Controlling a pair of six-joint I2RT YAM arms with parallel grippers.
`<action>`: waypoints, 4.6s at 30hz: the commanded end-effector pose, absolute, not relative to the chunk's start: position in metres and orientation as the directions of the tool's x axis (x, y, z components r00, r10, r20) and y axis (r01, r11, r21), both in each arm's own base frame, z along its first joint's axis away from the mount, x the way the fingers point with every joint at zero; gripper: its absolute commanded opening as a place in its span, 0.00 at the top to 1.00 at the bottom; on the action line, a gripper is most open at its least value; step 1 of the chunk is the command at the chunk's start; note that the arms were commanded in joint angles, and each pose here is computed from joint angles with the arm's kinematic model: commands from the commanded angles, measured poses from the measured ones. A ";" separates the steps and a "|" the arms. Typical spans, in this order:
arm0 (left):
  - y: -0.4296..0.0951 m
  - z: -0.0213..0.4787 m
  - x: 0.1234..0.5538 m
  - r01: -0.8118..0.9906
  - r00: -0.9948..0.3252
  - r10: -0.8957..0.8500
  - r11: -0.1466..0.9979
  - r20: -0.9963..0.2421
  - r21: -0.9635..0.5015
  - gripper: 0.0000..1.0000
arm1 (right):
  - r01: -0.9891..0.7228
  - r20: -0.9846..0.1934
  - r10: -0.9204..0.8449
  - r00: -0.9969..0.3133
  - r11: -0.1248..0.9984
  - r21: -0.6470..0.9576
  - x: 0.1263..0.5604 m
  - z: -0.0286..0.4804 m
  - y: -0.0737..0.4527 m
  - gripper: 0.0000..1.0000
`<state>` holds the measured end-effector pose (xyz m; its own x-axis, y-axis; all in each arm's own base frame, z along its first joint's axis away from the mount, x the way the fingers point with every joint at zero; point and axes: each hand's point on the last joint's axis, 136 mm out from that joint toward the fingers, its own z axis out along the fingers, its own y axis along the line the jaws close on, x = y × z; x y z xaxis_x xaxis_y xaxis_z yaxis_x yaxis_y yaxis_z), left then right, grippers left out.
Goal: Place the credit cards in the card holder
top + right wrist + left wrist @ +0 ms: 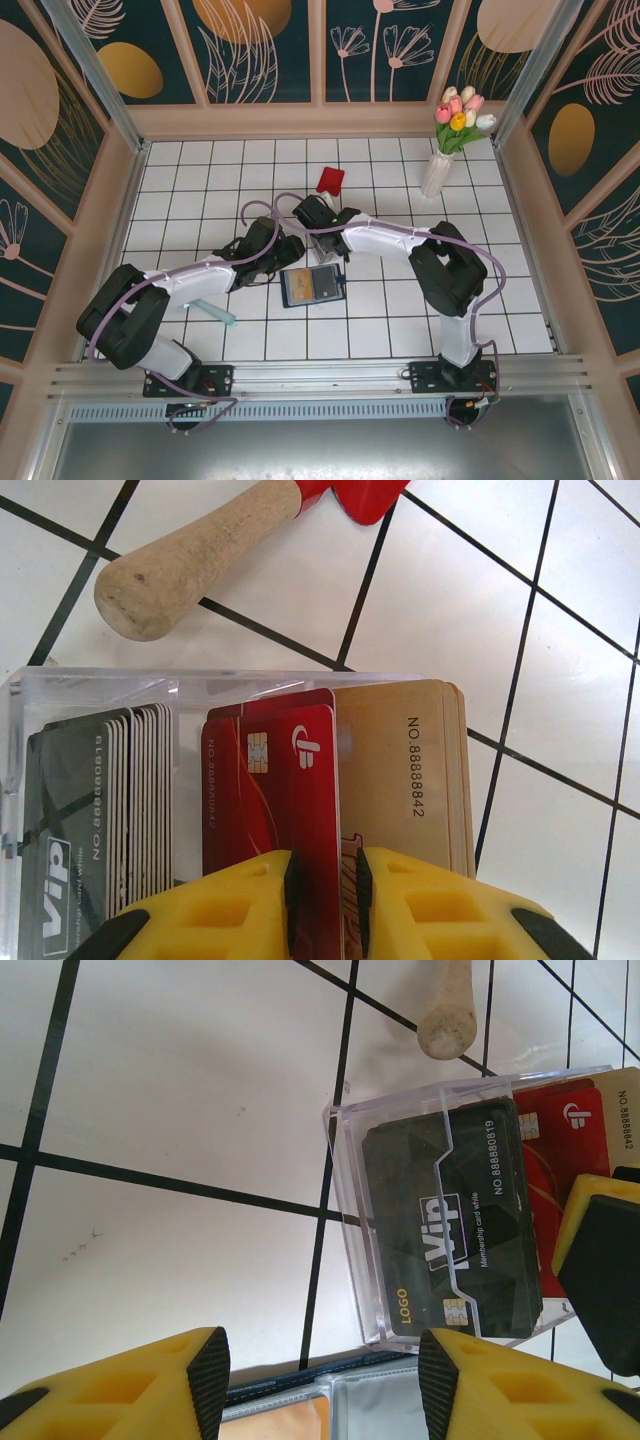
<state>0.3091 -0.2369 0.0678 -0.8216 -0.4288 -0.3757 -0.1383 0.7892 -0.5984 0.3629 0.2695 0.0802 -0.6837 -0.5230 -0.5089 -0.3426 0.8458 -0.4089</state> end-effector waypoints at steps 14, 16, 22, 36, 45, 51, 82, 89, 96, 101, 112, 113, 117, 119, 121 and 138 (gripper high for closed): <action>-0.235 0.067 0.309 -0.147 -0.819 -0.439 0.783 -0.369 -0.605 0.44 | -0.308 -0.531 -0.515 -0.673 0.848 -0.432 0.359 0.103 0.254 0.85; -0.234 0.067 0.309 -0.149 -0.819 -0.441 0.781 -0.368 -0.606 0.44 | -0.313 -0.534 -0.513 -0.672 0.850 -0.423 0.358 0.104 0.256 0.89; -0.234 0.066 0.308 -0.149 -0.819 -0.440 0.783 -0.368 -0.604 0.44 | -0.330 -0.559 -0.479 -0.677 0.876 -0.350 0.355 0.115 0.264 0.96; -0.245 0.114 0.308 -0.058 -0.793 -0.471 0.689 -0.386 -0.723 0.41 | -0.342 -0.707 -0.089 -0.701 0.913 0.224 0.330 0.204 0.283 1.00; -0.276 0.189 0.301 0.174 -0.809 -0.481 0.350 -0.337 -0.920 0.35 | -0.404 -0.576 0.216 -0.789 0.523 0.750 0.298 0.262 0.277 1.00; -0.295 0.206 0.299 0.220 -0.846 -0.443 0.217 -0.297 -0.951 0.36 | -0.403 -0.513 0.254 -0.820 0.381 0.832 0.290 0.270 0.275 1.00; -0.290 0.222 0.288 0.261 -0.840 -0.456 0.138 -0.295 -0.956 0.97 | -0.296 -0.401 0.258 -0.879 0.364 0.883 0.293 0.228 0.275 0.96; -0.266 0.151 0.276 0.114 -0.850 -0.437 0.390 -0.292 -0.914 0.99 | -0.161 -0.435 0.300 -0.849 0.638 0.753 0.291 0.161 0.232 0.64; -0.231 0.094 0.252 0.020 -0.829 -0.447 0.575 -0.335 -0.818 1.00 | -0.111 -0.397 0.224 -0.890 0.738 0.666 0.258 0.095 0.227 0.61; -0.237 0.084 0.245 0.039 -0.823 -0.421 0.629 -0.382 -0.777 1.00 | -0.114 -0.375 0.200 -0.905 0.736 0.668 0.250 0.075 0.240 0.61; -0.251 0.065 0.243 0.041 -0.836 -0.389 0.658 -0.386 -0.752 1.00 | -0.125 -0.356 0.157 -0.921 0.749 0.651 0.249 0.055 0.257 0.61; -0.252 0.064 0.243 0.044 -0.838 -0.387 0.656 -0.385 -0.754 1.00 | -0.121 -0.352 0.155 -0.923 0.751 0.649 0.249 0.053 0.257 0.62; -0.260 0.062 0.244 0.049 -0.849 -0.381 0.634 -0.367 -0.772 1.00 | -0.106 -0.335 0.150 -0.930 0.763 0.638 0.249 0.043 0.256 0.65; -0.262 0.062 0.244 0.052 -0.852 -0.379 0.626 -0.362 -0.778 1.00 | -0.097 -0.321 0.146 -0.936 0.769 0.632 0.247 0.037 0.256 0.68; -0.264 0.062 0.244 0.053 -0.854 -0.376 0.623 -0.358 -0.781 1.00 | -0.087 -0.309 0.143 -0.940 0.777 0.624 0.245 0.031 0.254 0.70; -0.260 0.066 0.240 0.007 -0.850 -0.421 0.591 -0.316 -0.807 1.00 | -0.042 -0.290 0.152 -0.945 0.822 0.568 0.245 0.017 0.245 0.80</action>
